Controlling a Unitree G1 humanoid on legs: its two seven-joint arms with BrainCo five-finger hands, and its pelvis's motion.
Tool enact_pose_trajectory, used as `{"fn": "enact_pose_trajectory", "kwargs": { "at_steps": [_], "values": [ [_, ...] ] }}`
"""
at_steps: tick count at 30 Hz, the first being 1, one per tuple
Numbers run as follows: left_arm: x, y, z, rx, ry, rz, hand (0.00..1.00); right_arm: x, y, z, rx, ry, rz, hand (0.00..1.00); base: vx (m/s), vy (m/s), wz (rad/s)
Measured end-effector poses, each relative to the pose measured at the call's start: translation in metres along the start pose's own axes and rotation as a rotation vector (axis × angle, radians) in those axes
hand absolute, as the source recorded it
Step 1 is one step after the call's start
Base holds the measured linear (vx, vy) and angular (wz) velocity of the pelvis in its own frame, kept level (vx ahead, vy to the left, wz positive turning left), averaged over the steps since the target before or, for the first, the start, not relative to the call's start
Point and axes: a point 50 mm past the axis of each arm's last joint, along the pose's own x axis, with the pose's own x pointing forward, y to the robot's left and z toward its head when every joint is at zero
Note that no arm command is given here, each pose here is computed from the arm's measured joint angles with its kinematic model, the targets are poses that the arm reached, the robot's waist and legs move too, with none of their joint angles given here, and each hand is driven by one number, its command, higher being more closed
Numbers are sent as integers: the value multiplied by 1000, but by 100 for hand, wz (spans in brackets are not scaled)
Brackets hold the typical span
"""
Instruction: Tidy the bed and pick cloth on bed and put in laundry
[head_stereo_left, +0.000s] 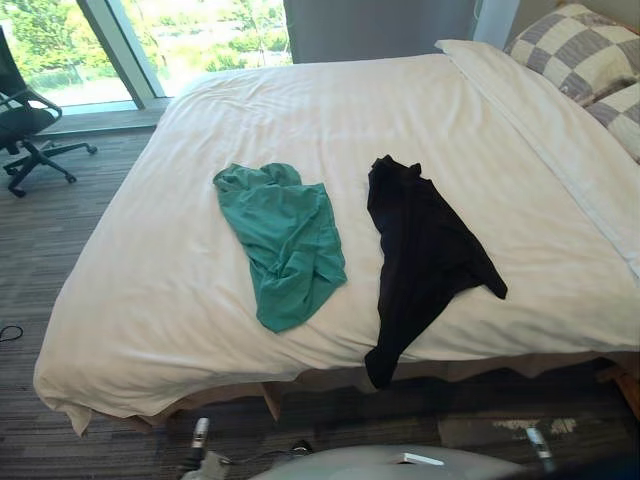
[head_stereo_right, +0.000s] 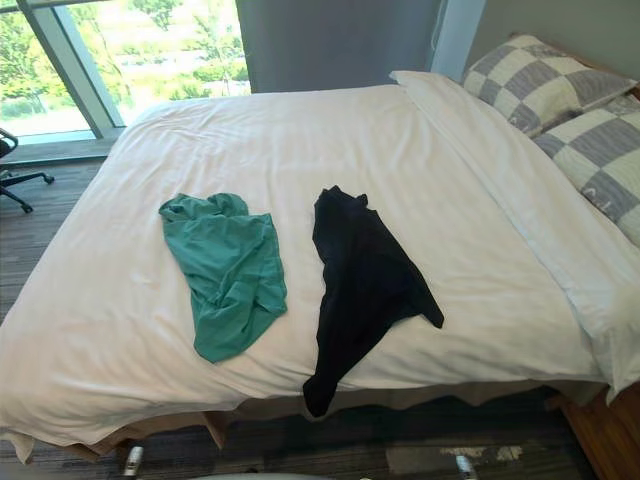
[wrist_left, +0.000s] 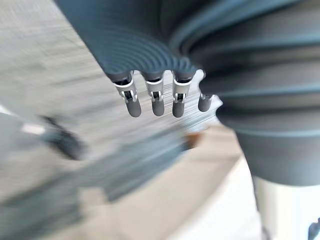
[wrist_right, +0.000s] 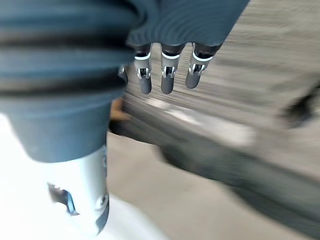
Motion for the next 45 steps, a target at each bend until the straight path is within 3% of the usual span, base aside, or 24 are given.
{"fn": "enact_pose_trajectory", "kwargs": {
  "at_steps": [5, 10, 12, 13, 15, 16, 19, 22, 28, 34, 45],
  "values": [
    [0, -11, 100, -123, -320, -96, 0, 5, 19, 83, 124, -348, 70, 0, 110, -11, 9],
    [-31, -39, 164, -47, -624, -294, 0, -22, 52, 173, 117, -733, 285, 0, 45, -6, 9],
    [-52, -50, 181, 30, -781, -365, 0, -54, 77, 207, 60, -932, 435, 0, -10, -24, -4],
    [-55, -53, 180, 58, -801, -378, 0, -62, 83, 212, 45, -969, 473, 0, -24, -13, -8],
    [-65, -67, 176, 290, -924, -260, 0, -80, 106, 217, -23, -1022, 590, 0, -28, 0, -6],
    [-68, -71, 176, 316, -949, -248, 0, -81, 111, 216, -40, -1016, 610, 0, -16, -1, -6],
    [-130, -107, 191, 295, -1276, -628, 0, -87, 139, 200, -153, -934, 744, 0, -13, 2, -22],
    [-179, -143, 177, 447, -1450, -812, 0, -120, 167, 176, -251, -948, 936, 0, -27, 4, -36],
    [-173, -167, 135, 685, -1287, -844, 0, -135, 183, 138, -427, -863, 1086, 0, -8, 0, -21],
    [-152, -174, 122, 809, -1121, -829, 0, -152, 194, 127, -482, -822, 1208, 0, -3, -29, -13],
    [-138, -210, 167, 929, -1152, -725, 0, -160, 210, 129, -482, -813, 1278, 0, -24, -5, -11]
  ]
}}
